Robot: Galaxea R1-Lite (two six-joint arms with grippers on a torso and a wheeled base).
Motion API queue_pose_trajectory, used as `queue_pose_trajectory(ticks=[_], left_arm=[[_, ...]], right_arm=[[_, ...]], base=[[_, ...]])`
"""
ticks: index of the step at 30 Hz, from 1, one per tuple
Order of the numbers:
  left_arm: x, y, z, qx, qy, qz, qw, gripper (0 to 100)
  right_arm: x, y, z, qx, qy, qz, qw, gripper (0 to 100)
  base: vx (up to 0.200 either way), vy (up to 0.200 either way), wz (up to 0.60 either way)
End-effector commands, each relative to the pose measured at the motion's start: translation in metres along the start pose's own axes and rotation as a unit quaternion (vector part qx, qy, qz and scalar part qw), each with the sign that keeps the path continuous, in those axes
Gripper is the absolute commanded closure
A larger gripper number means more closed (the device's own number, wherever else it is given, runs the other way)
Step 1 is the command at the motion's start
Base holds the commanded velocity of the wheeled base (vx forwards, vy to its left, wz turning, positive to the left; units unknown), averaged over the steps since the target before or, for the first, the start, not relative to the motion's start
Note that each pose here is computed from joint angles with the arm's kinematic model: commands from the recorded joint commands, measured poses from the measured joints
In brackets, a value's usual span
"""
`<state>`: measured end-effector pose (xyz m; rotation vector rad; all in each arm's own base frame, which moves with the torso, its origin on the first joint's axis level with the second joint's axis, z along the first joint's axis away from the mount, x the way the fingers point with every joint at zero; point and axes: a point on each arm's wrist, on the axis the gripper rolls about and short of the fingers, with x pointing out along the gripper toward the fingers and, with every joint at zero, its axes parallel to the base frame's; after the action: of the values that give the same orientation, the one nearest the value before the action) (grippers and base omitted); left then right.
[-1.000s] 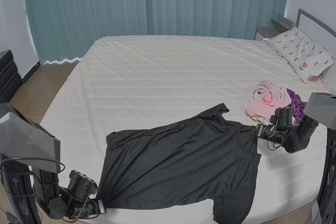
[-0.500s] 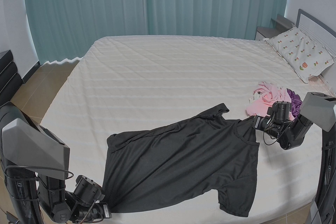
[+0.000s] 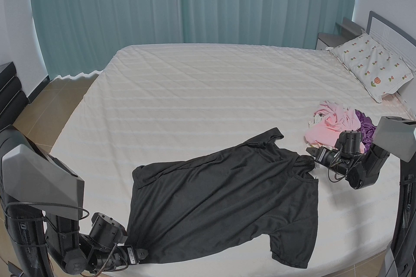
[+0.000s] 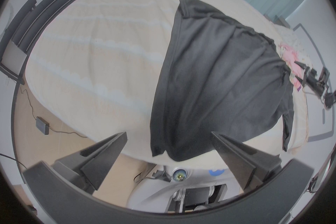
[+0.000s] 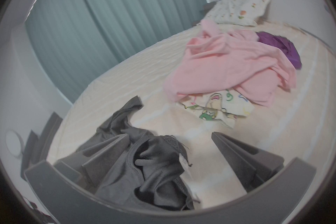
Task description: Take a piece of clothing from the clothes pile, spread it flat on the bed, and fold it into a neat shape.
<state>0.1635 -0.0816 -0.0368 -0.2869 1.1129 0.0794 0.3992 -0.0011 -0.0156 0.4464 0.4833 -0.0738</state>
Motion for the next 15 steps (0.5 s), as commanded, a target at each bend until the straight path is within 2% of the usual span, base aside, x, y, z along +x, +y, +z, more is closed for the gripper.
queue_pose_trajectory(ticks=[1,5,9,11,15], left_arm=[[-0.010,0.004,0.016,-0.030,-0.059,-0.016,0.9977,0],[-0.020,-0.001,0.024,-0.038,-0.104,-0.039,0.9931,0],[-0.021,-0.002,0.025,-0.040,-0.110,-0.042,0.9923,0],[-0.020,-0.001,0.024,-0.055,-0.105,-0.037,0.9923,0],[-0.020,-0.002,0.022,-0.106,-0.096,-0.045,0.9887,0]], right_arm=[[-0.041,0.007,0.007,0.061,0.016,0.017,0.9978,0],[-0.080,0.027,-0.023,0.106,0.080,0.043,0.9903,0],[-0.106,0.027,-0.045,0.107,0.125,0.030,0.9859,0],[-0.118,0.025,-0.059,0.102,0.152,0.021,0.9829,0],[-0.132,0.024,-0.076,0.101,0.185,0.012,0.9775,0]], base=[[0.000,0.000,0.00],[0.000,0.000,0.00],[0.000,0.000,0.00],[0.000,0.000,0.00],[-0.200,0.000,0.00]])
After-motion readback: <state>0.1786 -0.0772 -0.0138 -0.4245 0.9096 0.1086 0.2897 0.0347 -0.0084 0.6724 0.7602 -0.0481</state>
